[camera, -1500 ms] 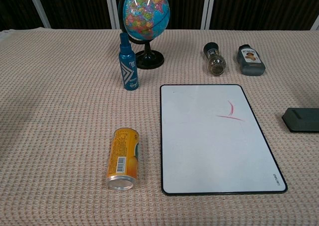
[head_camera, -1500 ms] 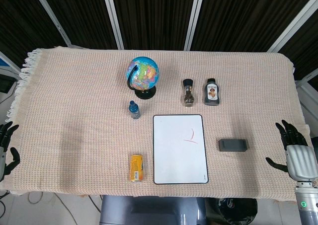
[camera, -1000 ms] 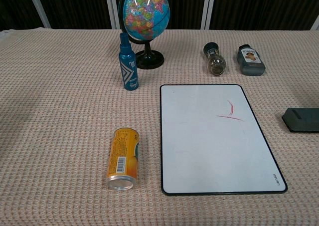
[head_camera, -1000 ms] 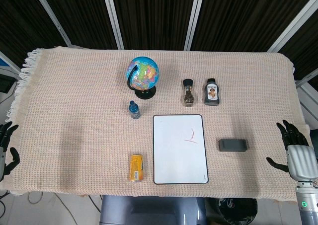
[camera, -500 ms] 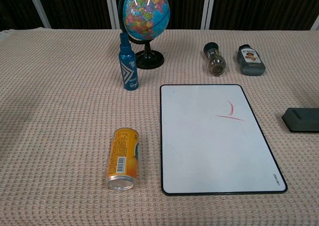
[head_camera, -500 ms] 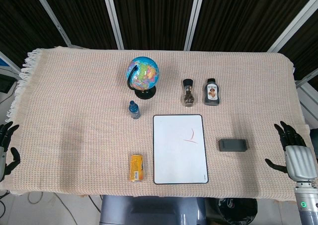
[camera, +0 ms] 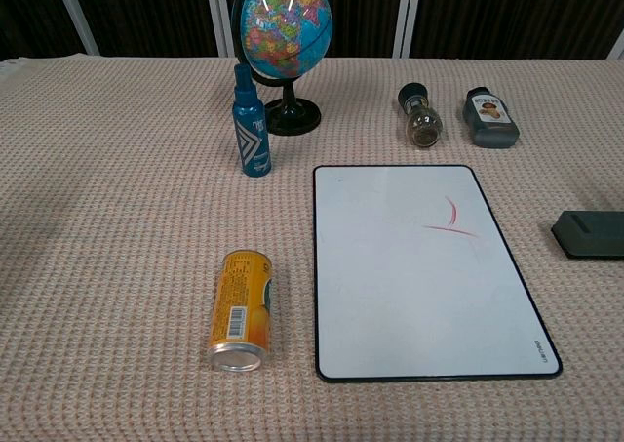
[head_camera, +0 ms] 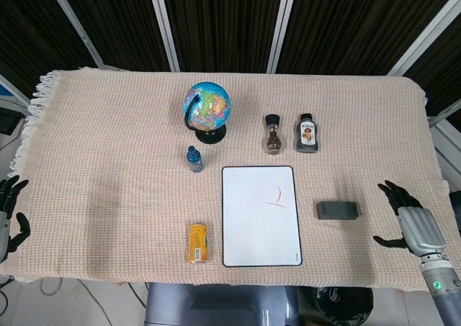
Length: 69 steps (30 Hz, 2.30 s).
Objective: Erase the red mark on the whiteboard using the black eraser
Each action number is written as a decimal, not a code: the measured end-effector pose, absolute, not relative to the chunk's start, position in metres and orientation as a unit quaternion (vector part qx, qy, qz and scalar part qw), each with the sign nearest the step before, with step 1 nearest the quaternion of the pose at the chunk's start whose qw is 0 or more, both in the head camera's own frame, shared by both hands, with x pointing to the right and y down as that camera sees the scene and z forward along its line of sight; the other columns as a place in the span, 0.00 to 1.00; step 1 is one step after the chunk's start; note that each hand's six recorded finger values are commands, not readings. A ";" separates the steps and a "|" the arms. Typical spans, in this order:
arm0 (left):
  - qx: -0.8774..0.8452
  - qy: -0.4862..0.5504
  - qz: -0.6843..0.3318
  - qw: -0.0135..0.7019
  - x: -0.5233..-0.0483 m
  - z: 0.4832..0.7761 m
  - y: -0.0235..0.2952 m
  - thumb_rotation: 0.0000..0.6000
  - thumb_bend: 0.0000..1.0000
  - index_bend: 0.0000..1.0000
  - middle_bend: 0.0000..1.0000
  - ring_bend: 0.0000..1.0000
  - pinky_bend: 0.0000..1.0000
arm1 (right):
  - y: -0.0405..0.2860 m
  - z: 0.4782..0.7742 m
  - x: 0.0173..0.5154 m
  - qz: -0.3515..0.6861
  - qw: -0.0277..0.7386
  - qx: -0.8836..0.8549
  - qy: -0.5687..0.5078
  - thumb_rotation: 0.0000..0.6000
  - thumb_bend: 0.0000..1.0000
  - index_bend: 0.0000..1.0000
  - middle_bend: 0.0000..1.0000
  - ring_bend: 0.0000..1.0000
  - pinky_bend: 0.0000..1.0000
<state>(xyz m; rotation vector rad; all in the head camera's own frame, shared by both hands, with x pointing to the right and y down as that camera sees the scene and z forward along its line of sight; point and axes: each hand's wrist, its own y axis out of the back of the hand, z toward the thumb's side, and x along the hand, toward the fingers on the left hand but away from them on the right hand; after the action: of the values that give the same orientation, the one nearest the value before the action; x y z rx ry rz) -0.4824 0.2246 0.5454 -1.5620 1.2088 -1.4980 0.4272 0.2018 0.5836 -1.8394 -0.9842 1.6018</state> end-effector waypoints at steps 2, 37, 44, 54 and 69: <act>-0.596 0.461 -0.572 0.325 -0.482 0.545 0.225 1.00 0.75 0.12 0.04 0.00 0.00 | 0.198 0.589 0.425 0.595 0.239 -0.684 -0.348 1.00 0.03 0.00 0.05 0.08 0.18; -0.594 0.460 -0.578 0.319 -0.484 0.547 0.224 1.00 0.75 0.12 0.04 0.00 0.00 | 0.167 0.676 0.369 0.620 0.222 -0.695 -0.287 1.00 0.30 0.27 0.32 0.27 0.18; -0.593 0.459 -0.580 0.319 -0.485 0.547 0.224 1.00 0.75 0.12 0.04 0.00 0.00 | 0.168 0.681 0.364 0.620 0.224 -0.697 -0.280 1.00 0.36 0.33 0.34 0.29 0.18; -0.591 0.460 -0.581 0.318 -0.485 0.547 0.224 1.00 0.75 0.12 0.04 0.00 0.00 | 0.168 0.686 0.359 0.618 0.227 -0.700 -0.276 1.00 0.39 0.38 0.37 0.33 0.18; -0.590 0.461 -0.583 0.315 -0.486 0.548 0.224 1.00 0.75 0.12 0.04 0.00 0.00 | 0.169 0.688 0.356 0.623 0.230 -0.701 -0.261 1.00 0.40 0.43 0.44 0.41 0.20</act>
<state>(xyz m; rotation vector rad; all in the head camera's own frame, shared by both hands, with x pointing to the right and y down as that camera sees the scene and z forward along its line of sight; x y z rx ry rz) -0.4859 0.2242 0.5475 -1.5538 1.2157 -1.5361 0.3557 0.1692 0.6884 -1.9291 -0.7187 1.7132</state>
